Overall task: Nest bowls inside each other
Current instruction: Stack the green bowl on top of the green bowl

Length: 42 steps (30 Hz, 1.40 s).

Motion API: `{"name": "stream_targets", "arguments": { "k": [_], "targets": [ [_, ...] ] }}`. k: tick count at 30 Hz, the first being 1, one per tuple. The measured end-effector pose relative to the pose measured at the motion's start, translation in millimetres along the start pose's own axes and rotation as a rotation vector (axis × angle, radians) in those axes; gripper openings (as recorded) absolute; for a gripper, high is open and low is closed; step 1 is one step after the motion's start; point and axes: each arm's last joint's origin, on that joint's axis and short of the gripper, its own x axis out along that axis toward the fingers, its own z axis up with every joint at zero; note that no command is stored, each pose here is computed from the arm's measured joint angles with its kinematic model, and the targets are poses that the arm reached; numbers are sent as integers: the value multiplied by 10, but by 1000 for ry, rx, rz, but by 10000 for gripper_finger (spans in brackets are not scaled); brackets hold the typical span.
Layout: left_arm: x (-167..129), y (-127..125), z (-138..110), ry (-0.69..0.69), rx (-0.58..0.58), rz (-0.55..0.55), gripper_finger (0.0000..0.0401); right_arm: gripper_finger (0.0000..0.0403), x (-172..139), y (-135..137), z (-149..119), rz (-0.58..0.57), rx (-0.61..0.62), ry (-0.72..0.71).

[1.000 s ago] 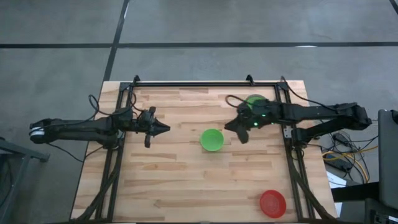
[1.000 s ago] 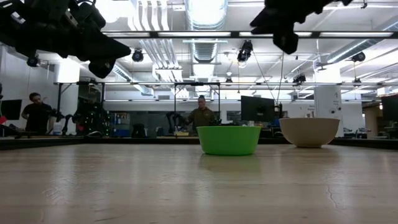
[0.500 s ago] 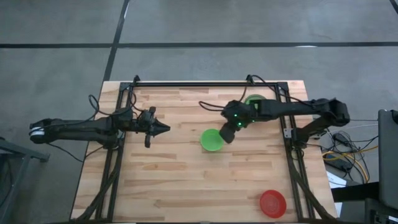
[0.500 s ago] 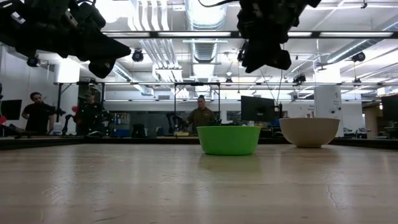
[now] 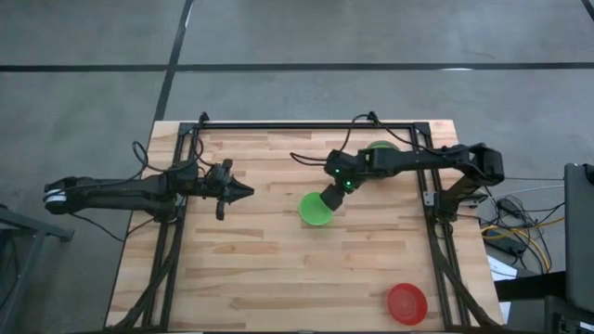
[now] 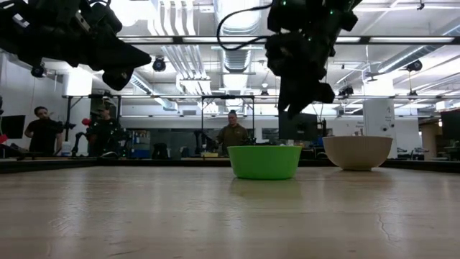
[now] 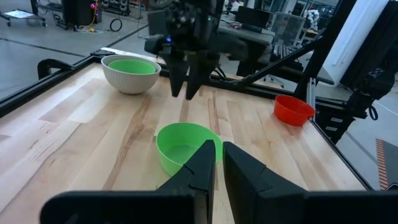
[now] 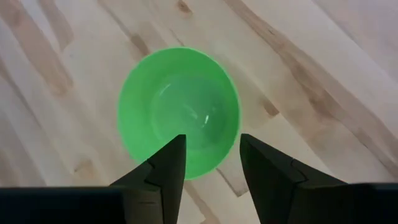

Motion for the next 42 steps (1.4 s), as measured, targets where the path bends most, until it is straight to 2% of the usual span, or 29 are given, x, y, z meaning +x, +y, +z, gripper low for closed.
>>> {"name": "stream_targets", "arguments": {
  "k": [4, 11, 28, 42],
  "targets": [
    [0, 0, 0, 0, 0, 0, 35, 145, 118, -68, 11, -8, 18, 28],
    [0, -1, 0, 0, 0, 0, 35, 143, 308, -161, 19, 52, 36, 49],
    [2, 0, -4, 2, -1, 0, 35, 143, 427, -310, -23, 36, 67, 77],
    [2, 0, -4, 2, 0, 0, 35, 138, 483, -340, -99, 89, 70, 121]
  ]
}}
